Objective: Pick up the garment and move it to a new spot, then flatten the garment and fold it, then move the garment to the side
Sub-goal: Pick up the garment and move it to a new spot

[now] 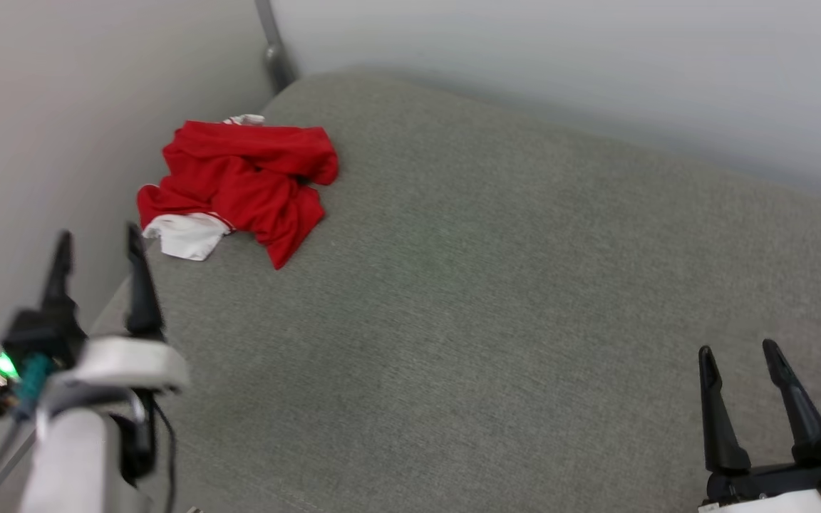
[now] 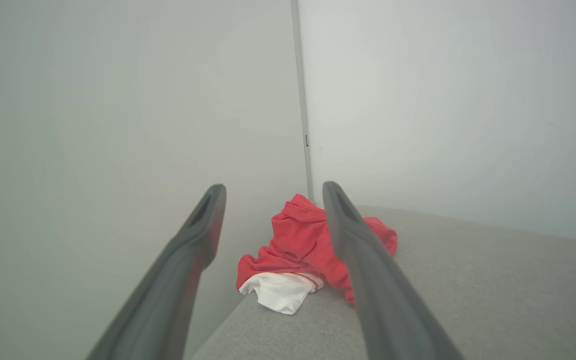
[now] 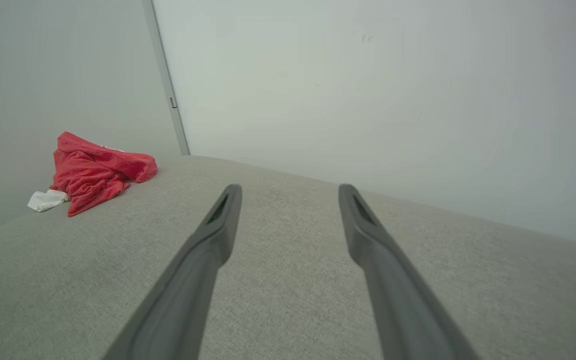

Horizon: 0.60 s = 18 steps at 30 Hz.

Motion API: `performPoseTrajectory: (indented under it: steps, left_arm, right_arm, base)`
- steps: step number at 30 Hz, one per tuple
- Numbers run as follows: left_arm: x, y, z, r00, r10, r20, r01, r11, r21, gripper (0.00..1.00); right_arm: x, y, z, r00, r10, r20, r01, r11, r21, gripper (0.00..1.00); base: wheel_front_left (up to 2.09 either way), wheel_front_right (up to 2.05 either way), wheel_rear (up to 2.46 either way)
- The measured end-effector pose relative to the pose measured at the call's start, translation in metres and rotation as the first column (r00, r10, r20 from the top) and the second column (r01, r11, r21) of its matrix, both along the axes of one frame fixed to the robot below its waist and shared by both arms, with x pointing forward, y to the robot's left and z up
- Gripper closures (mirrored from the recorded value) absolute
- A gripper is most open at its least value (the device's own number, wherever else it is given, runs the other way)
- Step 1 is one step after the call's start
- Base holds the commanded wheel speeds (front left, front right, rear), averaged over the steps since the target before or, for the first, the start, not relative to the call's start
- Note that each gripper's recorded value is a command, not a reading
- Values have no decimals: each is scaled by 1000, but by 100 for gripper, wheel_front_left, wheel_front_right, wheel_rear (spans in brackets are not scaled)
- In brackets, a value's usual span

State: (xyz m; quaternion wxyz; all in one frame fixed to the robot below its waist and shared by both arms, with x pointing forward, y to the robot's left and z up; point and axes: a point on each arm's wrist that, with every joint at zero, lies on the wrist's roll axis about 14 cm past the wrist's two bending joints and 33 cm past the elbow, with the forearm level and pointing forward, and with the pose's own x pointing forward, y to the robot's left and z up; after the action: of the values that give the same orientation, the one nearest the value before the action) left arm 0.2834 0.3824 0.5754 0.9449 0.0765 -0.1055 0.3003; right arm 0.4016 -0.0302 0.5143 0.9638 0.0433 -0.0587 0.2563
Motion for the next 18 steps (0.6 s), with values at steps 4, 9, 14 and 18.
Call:
performPoseTrajectory:
  steps: [4, 9, 14, 18]
  left_arm:
    - [33, 30, 25, 1000, -12, -12, 12, 997, 77, 0]
    - [84, 51, 64, 999, -39, -3, 39, 989, 146, 0]
    - [134, 68, 77, 994, -59, -96, 70, 991, 118, 0]
    - [169, 84, 60, 967, -64, -248, 74, 997, 31, 0]
  right_arm:
    - [10, -10, -8, 999, -36, -7, 36, 999, -14, 0]
    - [25, -21, -21, 997, -75, -21, 74, 997, -28, 0]
    - [41, -30, -37, 994, -106, -36, 105, 994, -43, 0]
    - [55, -34, -47, 991, -127, -37, 126, 991, -50, 0]
  base:
    - [0, 0, 0]
    - [0, 0, 0]
    - [0, 0, 0]
    - [0, 0, 0]
